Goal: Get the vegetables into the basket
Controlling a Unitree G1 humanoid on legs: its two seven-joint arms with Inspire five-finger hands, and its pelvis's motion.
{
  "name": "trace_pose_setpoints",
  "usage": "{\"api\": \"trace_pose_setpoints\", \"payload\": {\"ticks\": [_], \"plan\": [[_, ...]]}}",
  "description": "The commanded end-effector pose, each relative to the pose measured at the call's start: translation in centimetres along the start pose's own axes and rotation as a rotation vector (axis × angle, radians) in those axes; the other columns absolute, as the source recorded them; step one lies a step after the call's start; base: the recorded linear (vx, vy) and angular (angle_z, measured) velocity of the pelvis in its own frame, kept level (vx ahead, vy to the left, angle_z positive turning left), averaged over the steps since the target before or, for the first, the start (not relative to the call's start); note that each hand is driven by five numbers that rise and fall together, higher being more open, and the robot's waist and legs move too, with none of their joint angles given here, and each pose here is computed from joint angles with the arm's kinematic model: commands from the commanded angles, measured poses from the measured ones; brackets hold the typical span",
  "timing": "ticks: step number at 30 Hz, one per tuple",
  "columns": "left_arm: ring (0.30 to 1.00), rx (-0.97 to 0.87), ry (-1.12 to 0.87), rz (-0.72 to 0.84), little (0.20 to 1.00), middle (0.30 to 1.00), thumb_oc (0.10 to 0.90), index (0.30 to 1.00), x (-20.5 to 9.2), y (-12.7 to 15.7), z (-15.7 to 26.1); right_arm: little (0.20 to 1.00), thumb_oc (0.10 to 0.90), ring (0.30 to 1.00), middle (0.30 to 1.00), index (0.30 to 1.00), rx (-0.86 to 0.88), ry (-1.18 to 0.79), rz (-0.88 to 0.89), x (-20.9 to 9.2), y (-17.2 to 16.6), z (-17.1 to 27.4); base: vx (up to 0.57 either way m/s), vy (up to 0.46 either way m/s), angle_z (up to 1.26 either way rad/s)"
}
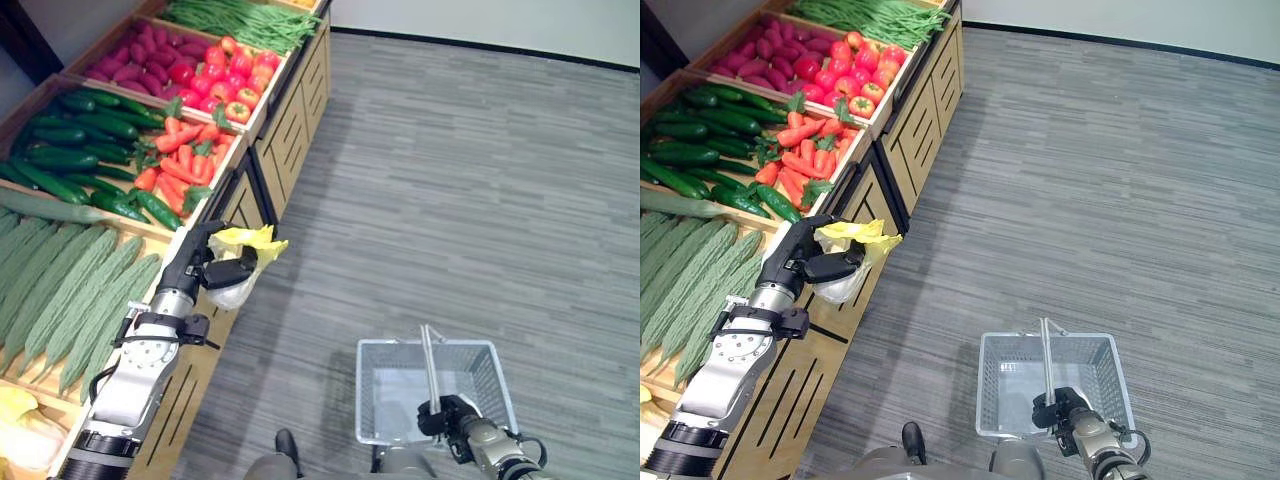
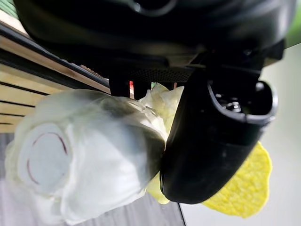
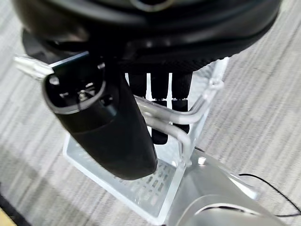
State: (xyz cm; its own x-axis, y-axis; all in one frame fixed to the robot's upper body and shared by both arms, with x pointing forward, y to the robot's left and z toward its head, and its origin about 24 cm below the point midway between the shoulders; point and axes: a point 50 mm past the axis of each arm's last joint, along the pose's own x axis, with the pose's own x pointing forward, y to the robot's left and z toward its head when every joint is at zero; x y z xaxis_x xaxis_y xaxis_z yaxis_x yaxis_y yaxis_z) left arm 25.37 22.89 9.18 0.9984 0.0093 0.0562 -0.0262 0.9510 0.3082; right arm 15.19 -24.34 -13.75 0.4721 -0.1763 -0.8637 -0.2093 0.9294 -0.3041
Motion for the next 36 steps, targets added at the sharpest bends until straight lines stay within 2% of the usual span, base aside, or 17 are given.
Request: {"api": "trace_pose_setpoints", "payload": {"ticks": [1,9,11,16,17,22,23,24,30,36], "plan": [[0.3,0.021,-0.258,0.03,0.3,0.3,0.4,0.3,1.1,1.2,5.0,0.3,0.4,0.3,0.3,0.3,-0.036,-0.034,0.025,0.0,0.6,0.4,0.06,-0.151,0.11],[0.3,-0.043,-0.207,0.008,0.3,0.3,0.4,0.3,1.4,0.2,3.9,0.3,0.4,0.3,0.3,0.3,-0.006,0.009,-0.015,-0.1,-0.8,-0.7,0.06,-0.116,0.07],[0.3,-0.029,-0.145,0.011,0.3,0.3,0.4,0.3,1.0,0.0,2.6,0.3,0.4,0.3,0.3,0.3,0.001,0.058,-0.022,-0.3,-1.2,-2.0,0.21,0.088,-0.27],[0.3,-0.033,-0.042,-0.11,0.3,0.3,0.4,0.3,0.0,-1.6,0.4,0.3,0.4,0.3,0.3,0.3,0.059,-0.02,-0.04,-0.2,-1.5,0.0,0.11,0.149,-0.77],[0.3,0.024,0.038,-0.127,0.3,0.3,0.4,0.3,-0.5,-1.3,-1.2,0.3,0.4,0.3,0.3,0.3,0.061,-0.1,-0.042,-0.3,-1.8,2.2,0.1,0.179,-0.79],[0.3,0.159,0.102,-0.147,0.3,0.3,0.4,0.3,-0.5,-0.9,-2.5,0.3,0.4,0.3,0.3,0.3,0.053,-0.186,-0.058,-0.6,-2.4,4.5,0.04,0.083,-0.41],[0.3,0.308,0.119,-0.146,0.3,0.3,0.4,0.3,-0.1,-0.5,-2.8,0.3,0.4,0.3,0.3,0.3,0.079,-0.267,-0.084,-0.9,-3.1,6.9,0.03,0.06,-0.14],[0.3,0.362,0.12,-0.157,0.3,0.3,0.4,0.3,0.2,-0.5,-2.8,0.3,0.4,0.3,0.3,0.3,0.096,-0.305,-0.097,-1.2,-3.5,8.1,0.03,0.068,-0.12],[0.3,0.656,-0.008,-0.254,0.3,0.3,0.4,0.3,2.3,-1.7,-0.1,0.3,0.4,0.3,0.3,0.3,0.095,-0.495,-0.087,-2.9,-3.7,13.1,0.02,0.026,-0.13],[0.3,0.791,-0.164,-0.377,0.3,0.3,0.4,0.3,3.4,-4.8,2.6,0.3,0.4,0.3,0.3,0.3,0.042,-0.626,-0.055,-4.2,-2.7,16.1,0.02,-0.029,0.07]]}}
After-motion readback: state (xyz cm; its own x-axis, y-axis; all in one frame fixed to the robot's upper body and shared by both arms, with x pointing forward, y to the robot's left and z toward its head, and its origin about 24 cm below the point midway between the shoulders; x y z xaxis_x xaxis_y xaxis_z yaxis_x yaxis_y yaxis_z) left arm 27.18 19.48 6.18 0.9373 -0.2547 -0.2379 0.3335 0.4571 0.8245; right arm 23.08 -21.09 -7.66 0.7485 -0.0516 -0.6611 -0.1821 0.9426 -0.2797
